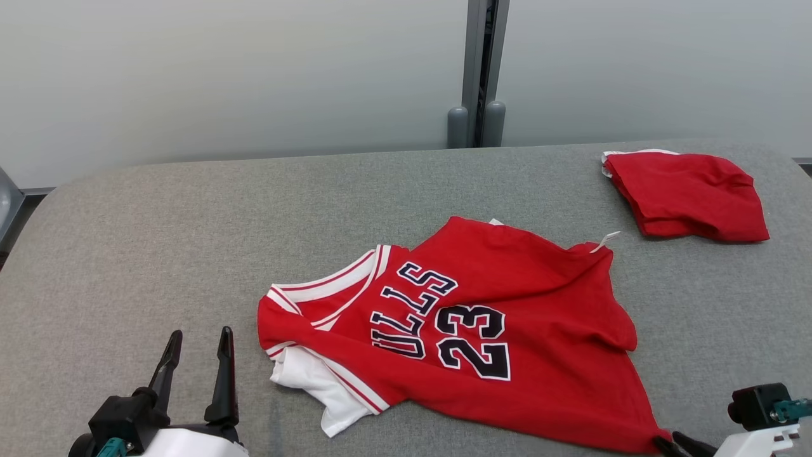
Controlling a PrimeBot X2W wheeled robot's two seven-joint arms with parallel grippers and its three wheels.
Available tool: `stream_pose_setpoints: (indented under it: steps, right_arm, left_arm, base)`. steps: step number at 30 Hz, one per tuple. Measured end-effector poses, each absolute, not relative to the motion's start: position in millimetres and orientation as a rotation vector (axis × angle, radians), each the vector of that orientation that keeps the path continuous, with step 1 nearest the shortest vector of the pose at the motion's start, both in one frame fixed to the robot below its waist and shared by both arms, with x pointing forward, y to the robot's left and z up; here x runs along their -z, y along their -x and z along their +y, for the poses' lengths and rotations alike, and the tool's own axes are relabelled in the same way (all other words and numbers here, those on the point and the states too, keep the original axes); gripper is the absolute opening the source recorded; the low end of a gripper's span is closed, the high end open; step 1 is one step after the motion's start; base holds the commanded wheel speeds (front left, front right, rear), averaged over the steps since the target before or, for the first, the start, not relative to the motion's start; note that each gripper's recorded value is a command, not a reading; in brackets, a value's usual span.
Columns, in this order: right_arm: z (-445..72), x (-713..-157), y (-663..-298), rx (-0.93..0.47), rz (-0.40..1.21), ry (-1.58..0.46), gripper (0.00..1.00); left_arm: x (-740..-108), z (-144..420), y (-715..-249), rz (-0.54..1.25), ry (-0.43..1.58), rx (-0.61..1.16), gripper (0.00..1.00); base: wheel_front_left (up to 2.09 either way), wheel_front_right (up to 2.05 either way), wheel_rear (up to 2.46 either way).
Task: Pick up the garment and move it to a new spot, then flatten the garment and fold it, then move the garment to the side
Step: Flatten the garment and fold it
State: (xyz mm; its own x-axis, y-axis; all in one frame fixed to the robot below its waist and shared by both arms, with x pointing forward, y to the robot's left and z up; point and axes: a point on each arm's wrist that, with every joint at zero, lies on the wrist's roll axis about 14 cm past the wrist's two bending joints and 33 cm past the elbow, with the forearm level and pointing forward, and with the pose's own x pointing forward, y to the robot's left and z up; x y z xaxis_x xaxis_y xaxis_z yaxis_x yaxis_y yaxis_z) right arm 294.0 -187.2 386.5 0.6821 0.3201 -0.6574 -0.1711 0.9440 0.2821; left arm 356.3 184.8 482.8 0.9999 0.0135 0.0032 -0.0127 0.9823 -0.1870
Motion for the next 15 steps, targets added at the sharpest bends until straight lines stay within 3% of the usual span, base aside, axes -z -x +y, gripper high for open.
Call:
stream_pose_setpoints:
  steps: [7,15]
  right_arm:
    - [-186,-417,-311,-0.272,0.658,-0.204,1.0]
    - [-198,-503,-352,-0.227,0.279,-0.142,1.0]
  left_arm:
    - [-484,187,-357,-0.007,0.188,-0.019,1.0]
    - [-487,188,-356,-0.017,0.186,-0.023,1.0]
  base:
    - [0.0,0.0,0.0]
    - [0.0,0.0,0.0]
